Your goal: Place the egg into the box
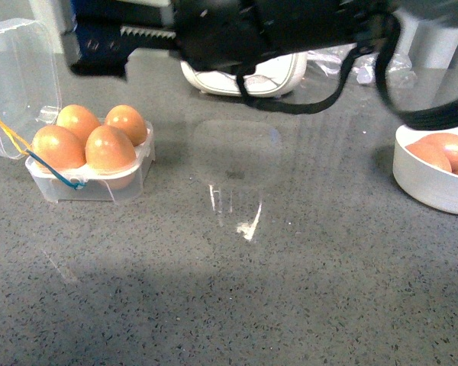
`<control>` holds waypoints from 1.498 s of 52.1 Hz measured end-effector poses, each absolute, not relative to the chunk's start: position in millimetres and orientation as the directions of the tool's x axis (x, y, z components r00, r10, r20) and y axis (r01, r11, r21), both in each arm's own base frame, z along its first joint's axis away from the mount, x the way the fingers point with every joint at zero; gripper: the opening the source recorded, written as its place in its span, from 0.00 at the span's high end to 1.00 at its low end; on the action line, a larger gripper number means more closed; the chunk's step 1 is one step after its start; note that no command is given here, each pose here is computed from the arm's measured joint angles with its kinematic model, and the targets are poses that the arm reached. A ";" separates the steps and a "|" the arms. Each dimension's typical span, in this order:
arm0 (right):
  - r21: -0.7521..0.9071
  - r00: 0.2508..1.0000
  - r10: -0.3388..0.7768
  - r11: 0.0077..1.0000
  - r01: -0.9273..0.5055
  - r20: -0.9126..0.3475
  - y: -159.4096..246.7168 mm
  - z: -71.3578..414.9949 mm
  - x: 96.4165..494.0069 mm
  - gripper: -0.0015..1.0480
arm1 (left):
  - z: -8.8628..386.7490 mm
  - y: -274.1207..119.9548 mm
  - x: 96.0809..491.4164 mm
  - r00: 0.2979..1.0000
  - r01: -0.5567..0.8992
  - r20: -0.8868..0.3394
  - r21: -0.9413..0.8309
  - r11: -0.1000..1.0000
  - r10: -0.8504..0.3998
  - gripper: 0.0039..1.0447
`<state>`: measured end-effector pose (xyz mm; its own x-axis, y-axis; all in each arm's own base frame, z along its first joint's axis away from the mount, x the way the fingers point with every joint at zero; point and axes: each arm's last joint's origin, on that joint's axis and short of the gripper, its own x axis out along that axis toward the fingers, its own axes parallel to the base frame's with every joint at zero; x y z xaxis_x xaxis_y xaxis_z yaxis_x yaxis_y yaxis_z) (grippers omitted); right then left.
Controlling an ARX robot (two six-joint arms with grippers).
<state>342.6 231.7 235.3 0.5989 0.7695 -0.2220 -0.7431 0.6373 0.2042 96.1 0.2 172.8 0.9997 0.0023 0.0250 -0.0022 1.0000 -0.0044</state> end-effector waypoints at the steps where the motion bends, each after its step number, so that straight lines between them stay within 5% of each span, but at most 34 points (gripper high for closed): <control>1: 0.205 0.609 0.764 0.645 -0.736 -0.213 228.7 237.5 341.7 0.07 | 172.8 0.2 96.1 1.000 -0.002 0.025 -0.004 1.000 0.002 0.06; 8: 0.248 0.716 0.688 0.719 -0.650 -0.118 181.1 259.2 318.3 0.07 | 172.8 0.2 96.1 1.000 -0.002 0.025 -0.004 1.000 0.002 0.06; 20: 0.273 0.746 0.656 0.743 -0.611 -0.115 167.2 259.6 308.9 0.07 | 172.8 0.1 96.1 1.000 -0.001 0.025 -0.004 1.000 0.001 0.06; 26: 0.113 0.950 0.311 0.945 -0.307 -0.025 157.3 248.6 296.5 0.23 | 172.8 0.1 96.1 1.000 -0.001 0.025 -0.004 1.000 0.001 0.06; 31: 0.055 0.997 0.079 0.995 -0.079 0.002 128.7 239.4 278.2 0.36 | 172.8 0.2 96.1 1.000 -0.003 0.025 -0.004 1.000 0.003 0.06; 35: 0.031 1.000 0.005 1.000 -0.005 0.010 97.5 230.7 260.2 0.51 | 172.9 0.2 96.1 1.000 -0.002 0.025 -0.004 1.000 0.002 0.06; 48: -0.003 1.000 0.021 1.000 -0.021 -0.014 52.4 200.2 213.1 0.97 | 172.9 0.2 96.1 1.000 -0.003 0.025 -0.004 1.000 0.003 0.06; 78: 0.001 1.000 0.017 1.000 -0.017 -0.014 9.7 174.4 151.4 0.97 | 172.9 0.2 96.1 1.000 -0.002 0.025 -0.004 1.000 0.002 0.06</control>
<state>151.4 9.7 174.4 0.9998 0.0172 -0.0143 -0.0171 0.9999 0.0009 96.1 0.2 172.9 0.9997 0.0023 0.0254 -0.0022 1.0000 -0.0044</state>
